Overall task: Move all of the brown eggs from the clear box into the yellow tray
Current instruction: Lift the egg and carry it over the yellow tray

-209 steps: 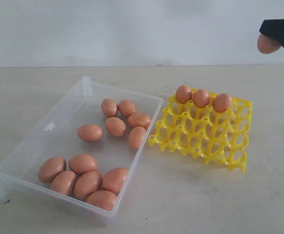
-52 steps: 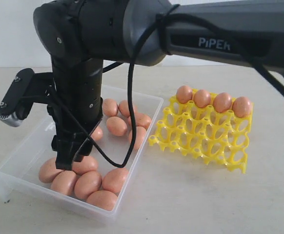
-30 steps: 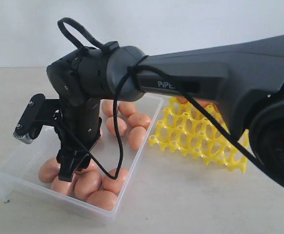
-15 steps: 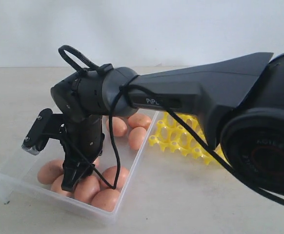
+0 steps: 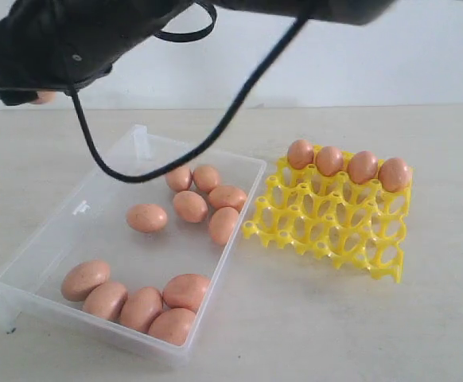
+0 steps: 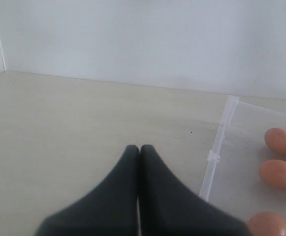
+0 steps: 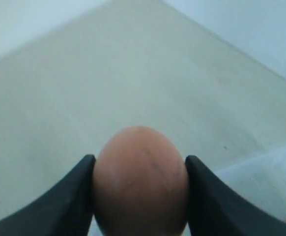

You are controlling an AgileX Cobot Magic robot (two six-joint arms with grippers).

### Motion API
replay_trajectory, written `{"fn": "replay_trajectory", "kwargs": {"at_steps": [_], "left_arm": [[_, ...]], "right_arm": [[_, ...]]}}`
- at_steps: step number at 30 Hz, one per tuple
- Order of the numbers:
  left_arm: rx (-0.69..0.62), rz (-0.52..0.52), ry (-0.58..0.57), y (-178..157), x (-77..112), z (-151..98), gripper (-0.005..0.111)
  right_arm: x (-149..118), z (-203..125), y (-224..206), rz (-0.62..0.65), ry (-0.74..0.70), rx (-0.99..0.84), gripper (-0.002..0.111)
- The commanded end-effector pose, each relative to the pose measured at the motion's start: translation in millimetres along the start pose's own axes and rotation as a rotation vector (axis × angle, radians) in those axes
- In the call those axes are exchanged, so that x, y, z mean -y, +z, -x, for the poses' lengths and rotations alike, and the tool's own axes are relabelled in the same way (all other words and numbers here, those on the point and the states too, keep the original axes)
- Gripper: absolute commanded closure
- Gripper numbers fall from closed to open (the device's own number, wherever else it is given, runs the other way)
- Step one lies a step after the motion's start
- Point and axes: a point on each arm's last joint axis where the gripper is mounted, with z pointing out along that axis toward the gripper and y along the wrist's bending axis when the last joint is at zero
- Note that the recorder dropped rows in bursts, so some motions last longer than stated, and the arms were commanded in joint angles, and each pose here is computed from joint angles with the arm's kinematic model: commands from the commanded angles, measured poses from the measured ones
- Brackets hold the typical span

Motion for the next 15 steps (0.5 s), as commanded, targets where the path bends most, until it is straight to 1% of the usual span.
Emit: {"fn": "replay_trajectory", "kwargs": {"at_steps": [1,2,4,7,9,11,13,15], "left_arm": [[0.008,-0.007,0.006,0,0.5,2,0.111],[0.008,-0.007,0.006,0,0.5,2,0.111],[0.008,-0.007,0.006,0,0.5,2,0.111],[0.008,-0.007,0.006,0,0.5,2,0.111],[0.008,-0.007,0.006,0,0.5,2,0.111],[0.007,-0.007,0.006,0,0.5,2,0.111],[0.007,-0.007,0.006,0,0.5,2,0.111],[0.007,-0.007,0.006,0,0.5,2,0.111]], "right_arm": [[-31,-32,-20,0.073,-0.002,0.291,0.107],[-33,-49,-24,0.08,-0.003,0.354,0.107],[-34,-85,-36,0.083,0.079,0.445,0.107],[-13,-136,-46,-0.001,0.234,0.441,0.107],[10,-162,-52,-0.098,0.332,0.416,0.109],[40,-179,-57,-0.195,0.448,0.397,0.109],[77,-184,-61,-0.269,0.558,0.379,0.109],[115,-180,-67,-0.297,0.645,0.364,0.109]]}}
